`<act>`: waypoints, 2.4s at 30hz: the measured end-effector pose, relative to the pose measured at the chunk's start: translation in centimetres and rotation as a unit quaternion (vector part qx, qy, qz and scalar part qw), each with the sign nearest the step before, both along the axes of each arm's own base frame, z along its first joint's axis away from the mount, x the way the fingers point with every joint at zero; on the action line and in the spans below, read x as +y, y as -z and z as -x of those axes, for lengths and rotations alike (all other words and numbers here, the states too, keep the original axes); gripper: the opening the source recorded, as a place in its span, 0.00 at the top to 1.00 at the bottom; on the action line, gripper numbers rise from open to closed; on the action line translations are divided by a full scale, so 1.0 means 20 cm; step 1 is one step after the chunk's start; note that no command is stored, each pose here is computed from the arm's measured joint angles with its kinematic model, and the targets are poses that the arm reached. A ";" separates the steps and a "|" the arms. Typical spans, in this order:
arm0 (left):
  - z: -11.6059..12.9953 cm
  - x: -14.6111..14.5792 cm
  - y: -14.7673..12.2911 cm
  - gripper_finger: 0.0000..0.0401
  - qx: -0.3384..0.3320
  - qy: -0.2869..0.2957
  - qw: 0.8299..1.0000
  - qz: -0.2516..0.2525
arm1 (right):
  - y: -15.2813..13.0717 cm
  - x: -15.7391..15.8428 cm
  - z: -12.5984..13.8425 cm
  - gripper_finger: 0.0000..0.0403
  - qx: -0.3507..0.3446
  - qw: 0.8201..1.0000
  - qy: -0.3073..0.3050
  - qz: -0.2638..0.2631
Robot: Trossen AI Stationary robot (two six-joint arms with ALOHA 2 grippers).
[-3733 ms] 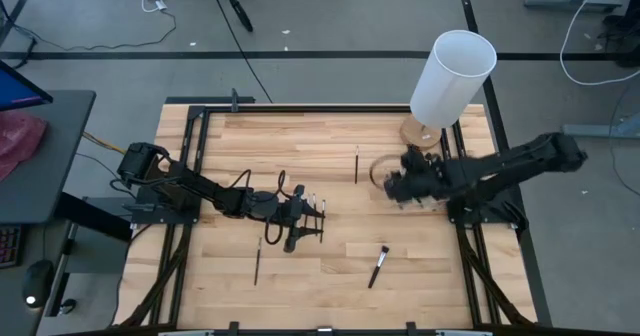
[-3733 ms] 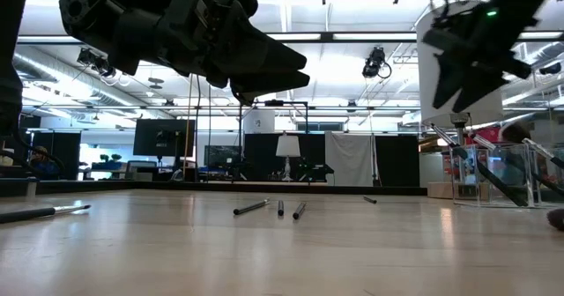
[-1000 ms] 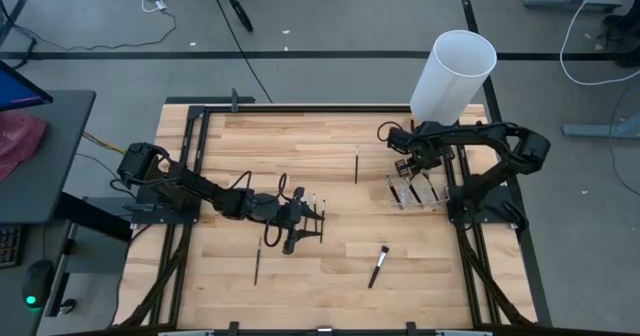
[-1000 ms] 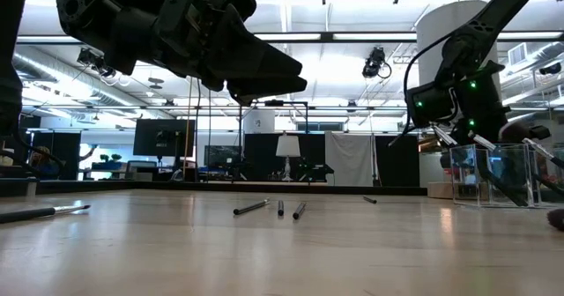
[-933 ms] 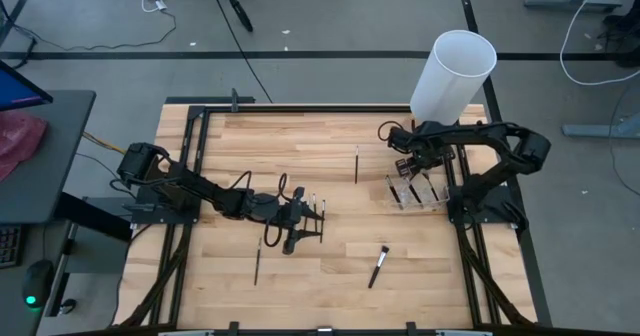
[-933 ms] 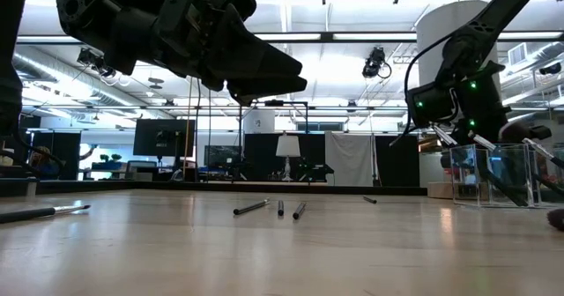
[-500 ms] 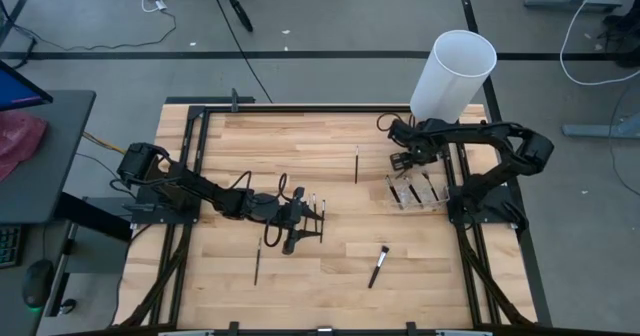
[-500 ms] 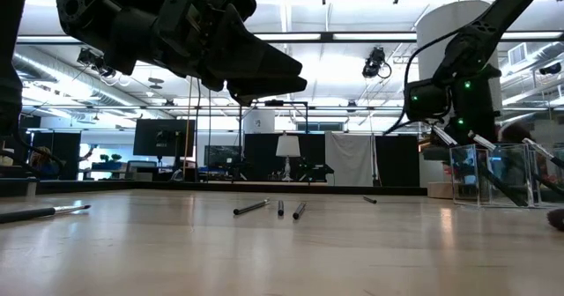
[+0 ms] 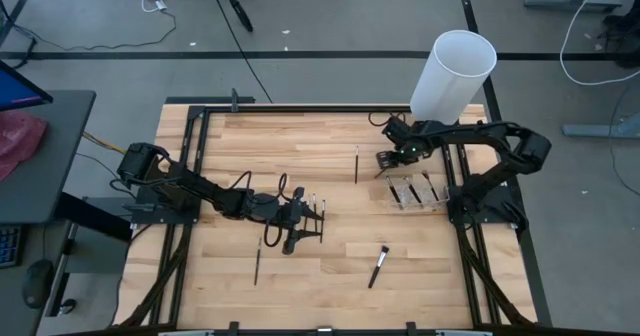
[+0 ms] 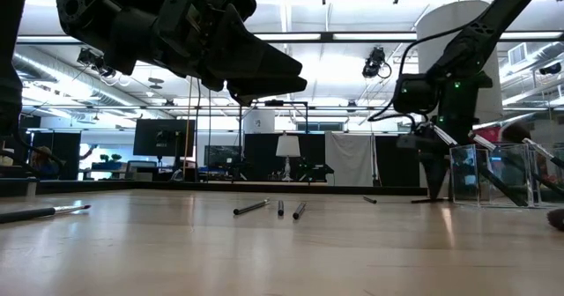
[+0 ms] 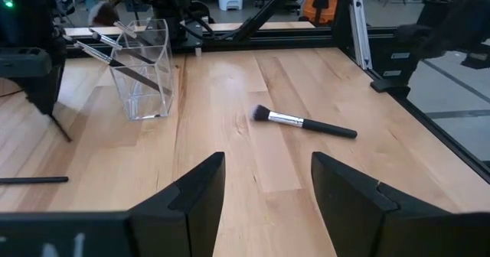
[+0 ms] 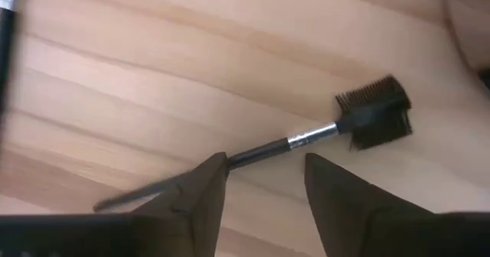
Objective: Put items in baskets/containers
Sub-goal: Put the black brow brush into the transparent bin
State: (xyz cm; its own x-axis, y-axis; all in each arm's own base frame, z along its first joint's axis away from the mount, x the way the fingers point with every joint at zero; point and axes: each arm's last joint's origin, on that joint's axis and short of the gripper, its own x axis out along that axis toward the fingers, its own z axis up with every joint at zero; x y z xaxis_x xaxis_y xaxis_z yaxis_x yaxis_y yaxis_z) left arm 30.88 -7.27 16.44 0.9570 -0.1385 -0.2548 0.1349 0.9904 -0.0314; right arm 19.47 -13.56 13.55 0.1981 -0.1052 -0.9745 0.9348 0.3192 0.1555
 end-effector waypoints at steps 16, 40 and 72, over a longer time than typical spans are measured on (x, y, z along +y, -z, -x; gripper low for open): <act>0.00 0.00 0.00 0.51 0.000 0.000 1.000 0.000 | -0.01 -0.01 -0.04 0.37 -0.009 0.998 0.038 0.054; 0.00 0.00 0.00 0.51 0.000 -0.001 1.000 0.001 | 0.06 0.11 -0.25 0.58 -0.025 0.974 -0.161 0.156; 0.00 0.00 0.00 0.51 0.001 -0.001 1.000 0.001 | 0.16 0.18 -0.33 0.98 0.013 0.957 -0.170 0.236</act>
State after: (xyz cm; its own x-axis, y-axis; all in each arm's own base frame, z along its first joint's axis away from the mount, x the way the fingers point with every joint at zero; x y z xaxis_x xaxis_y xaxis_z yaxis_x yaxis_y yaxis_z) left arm 30.88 -7.26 16.43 0.9569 -0.1378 -0.2556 0.1336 0.9905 -0.0335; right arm 26.13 -10.01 10.40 0.2765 -0.4688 -0.8389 0.7655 0.6352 -0.1027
